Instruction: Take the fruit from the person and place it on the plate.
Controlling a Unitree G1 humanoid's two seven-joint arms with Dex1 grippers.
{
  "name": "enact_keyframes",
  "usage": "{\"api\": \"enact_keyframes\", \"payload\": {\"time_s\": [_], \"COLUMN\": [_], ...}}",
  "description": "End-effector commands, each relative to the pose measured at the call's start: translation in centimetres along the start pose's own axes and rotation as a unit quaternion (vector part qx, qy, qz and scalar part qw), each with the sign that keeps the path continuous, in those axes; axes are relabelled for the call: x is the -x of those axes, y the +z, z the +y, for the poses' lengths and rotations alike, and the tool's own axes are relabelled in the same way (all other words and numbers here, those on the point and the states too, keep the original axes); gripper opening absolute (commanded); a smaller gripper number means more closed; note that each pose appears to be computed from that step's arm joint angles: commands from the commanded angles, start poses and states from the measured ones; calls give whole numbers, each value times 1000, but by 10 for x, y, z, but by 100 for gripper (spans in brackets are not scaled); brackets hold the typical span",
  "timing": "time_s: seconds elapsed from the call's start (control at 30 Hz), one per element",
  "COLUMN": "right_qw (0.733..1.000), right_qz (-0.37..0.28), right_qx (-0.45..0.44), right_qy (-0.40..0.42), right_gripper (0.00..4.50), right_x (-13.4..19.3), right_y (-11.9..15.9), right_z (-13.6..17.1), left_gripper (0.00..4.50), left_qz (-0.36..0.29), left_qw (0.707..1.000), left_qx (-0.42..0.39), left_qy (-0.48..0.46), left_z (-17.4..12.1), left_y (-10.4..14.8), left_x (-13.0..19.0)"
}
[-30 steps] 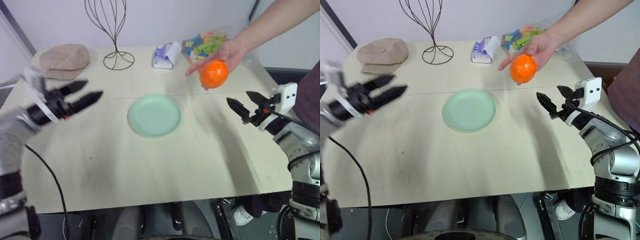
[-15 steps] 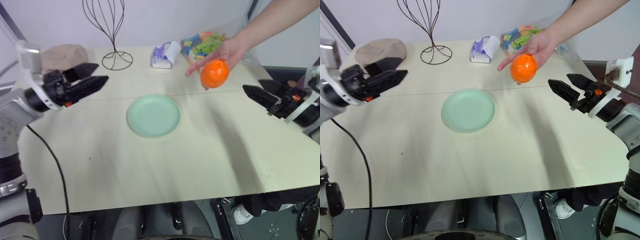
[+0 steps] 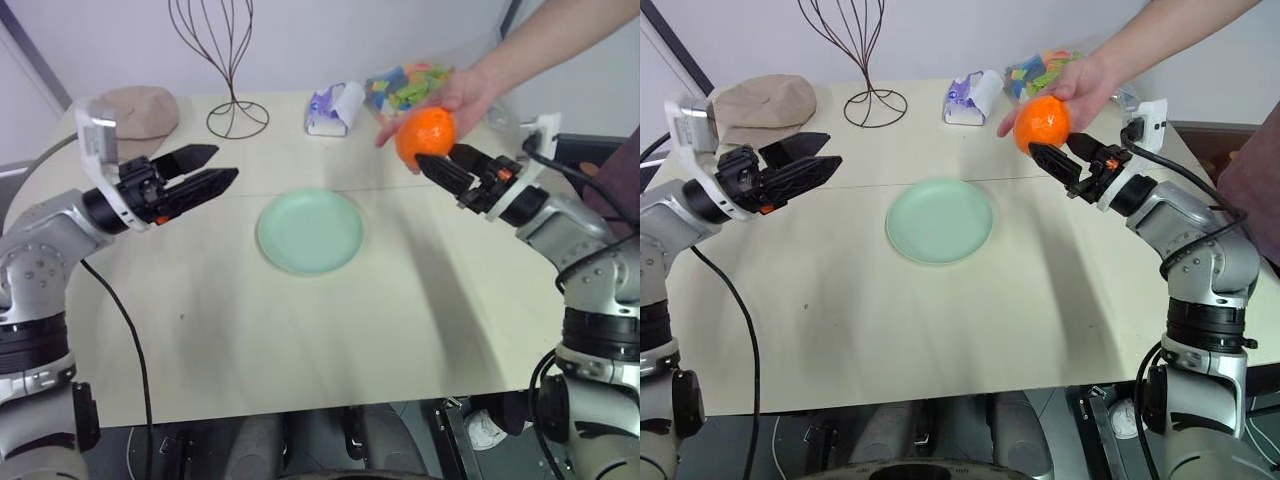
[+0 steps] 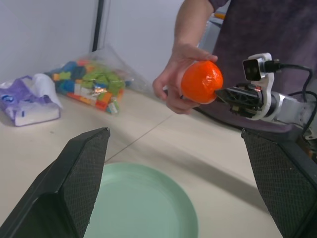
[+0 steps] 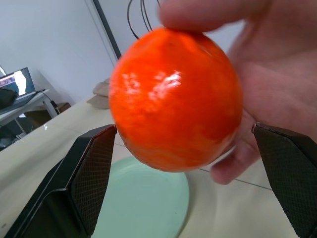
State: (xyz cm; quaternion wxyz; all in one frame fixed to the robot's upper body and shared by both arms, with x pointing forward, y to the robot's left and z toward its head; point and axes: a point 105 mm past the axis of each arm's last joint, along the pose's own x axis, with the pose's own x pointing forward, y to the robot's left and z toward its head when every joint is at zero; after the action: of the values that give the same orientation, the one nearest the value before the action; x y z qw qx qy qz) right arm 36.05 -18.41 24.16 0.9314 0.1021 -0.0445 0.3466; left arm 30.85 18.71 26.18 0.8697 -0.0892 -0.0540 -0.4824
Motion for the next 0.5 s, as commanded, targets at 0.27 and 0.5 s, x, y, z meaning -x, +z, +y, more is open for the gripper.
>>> {"api": "enact_keyframes", "payload": {"time_s": [0.27,0.5], "right_qw": [998,996], "right_qz": [-54,-69], "right_qx": [38,48], "right_qy": [-17,-10], "right_gripper": [450,290], "right_x": [-7,-8], "right_y": [28,36], "right_z": [-14,-9], "left_gripper": [446,450], "left_qz": [-14,-11], "left_qw": [999,999], "left_qx": [-31,-29], "left_qy": [16,11], "left_z": [-6,-9], "left_y": [9,7], "left_x": [7,8]}}
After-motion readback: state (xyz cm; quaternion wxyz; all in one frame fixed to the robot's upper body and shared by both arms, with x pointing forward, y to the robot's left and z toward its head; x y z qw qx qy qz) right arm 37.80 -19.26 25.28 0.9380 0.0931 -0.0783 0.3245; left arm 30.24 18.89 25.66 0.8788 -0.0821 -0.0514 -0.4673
